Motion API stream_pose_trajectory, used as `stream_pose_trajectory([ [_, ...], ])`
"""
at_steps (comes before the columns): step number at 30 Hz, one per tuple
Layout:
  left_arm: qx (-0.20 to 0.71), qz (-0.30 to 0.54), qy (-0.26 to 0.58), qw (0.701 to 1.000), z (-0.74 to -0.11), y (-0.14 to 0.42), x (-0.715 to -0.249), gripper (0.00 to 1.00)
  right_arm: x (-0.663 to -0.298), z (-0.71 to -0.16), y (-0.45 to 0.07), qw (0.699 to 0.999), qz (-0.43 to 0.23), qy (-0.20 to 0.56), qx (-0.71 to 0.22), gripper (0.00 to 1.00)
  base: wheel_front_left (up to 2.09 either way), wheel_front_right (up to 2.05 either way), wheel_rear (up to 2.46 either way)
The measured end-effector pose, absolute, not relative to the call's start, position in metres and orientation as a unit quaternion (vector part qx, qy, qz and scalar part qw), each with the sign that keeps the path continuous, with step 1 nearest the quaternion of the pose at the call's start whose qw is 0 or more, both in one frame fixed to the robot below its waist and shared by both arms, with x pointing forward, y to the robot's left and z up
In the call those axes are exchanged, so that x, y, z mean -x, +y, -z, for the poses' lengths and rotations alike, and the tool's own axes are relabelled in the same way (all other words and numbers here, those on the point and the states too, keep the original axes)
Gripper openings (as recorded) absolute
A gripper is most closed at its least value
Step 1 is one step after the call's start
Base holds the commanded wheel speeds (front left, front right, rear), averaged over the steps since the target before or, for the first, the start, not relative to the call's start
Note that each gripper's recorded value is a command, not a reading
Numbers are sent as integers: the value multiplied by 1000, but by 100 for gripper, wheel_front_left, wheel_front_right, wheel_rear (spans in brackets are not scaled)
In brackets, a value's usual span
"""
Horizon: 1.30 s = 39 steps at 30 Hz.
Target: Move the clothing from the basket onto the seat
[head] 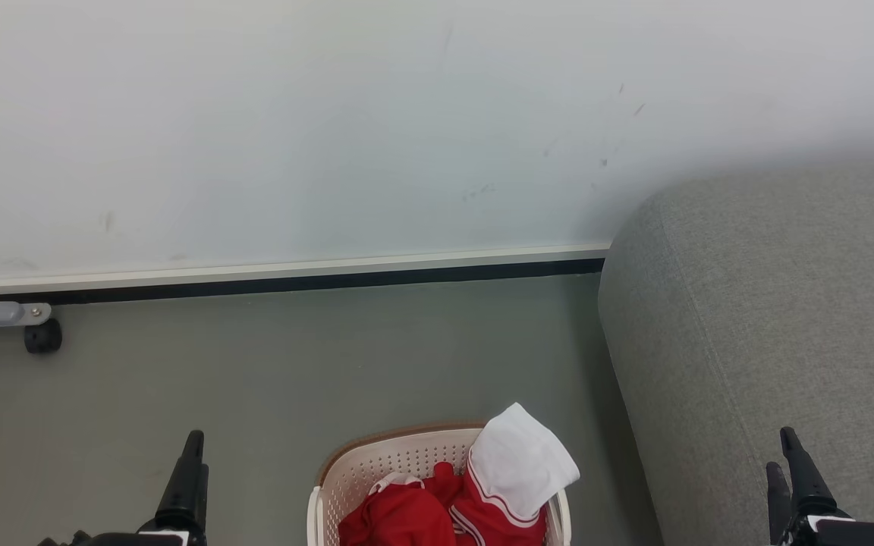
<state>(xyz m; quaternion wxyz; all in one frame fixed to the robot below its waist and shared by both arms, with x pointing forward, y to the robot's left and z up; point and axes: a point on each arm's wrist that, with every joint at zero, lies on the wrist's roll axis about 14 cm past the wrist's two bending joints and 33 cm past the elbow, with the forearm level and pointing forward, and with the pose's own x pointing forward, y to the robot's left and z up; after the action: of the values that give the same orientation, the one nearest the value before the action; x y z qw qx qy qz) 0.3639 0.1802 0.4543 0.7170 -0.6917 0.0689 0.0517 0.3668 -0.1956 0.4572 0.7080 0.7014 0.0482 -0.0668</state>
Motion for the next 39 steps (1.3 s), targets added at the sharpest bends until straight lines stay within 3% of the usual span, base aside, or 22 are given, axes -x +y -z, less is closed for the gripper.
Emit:
stream_pose_trajectory([
  [10, 656, -48, 74, 750, -459, 174, -366, 100, -368, -461, -193, 741, 70, 52, -665, 100, 0, 0, 0],
  [39, 424, -25, 67, 903, -475, 163, -368, 100, -365, -477, -166, 903, 26, 64, -425, 100, 0, 0, 0],
])
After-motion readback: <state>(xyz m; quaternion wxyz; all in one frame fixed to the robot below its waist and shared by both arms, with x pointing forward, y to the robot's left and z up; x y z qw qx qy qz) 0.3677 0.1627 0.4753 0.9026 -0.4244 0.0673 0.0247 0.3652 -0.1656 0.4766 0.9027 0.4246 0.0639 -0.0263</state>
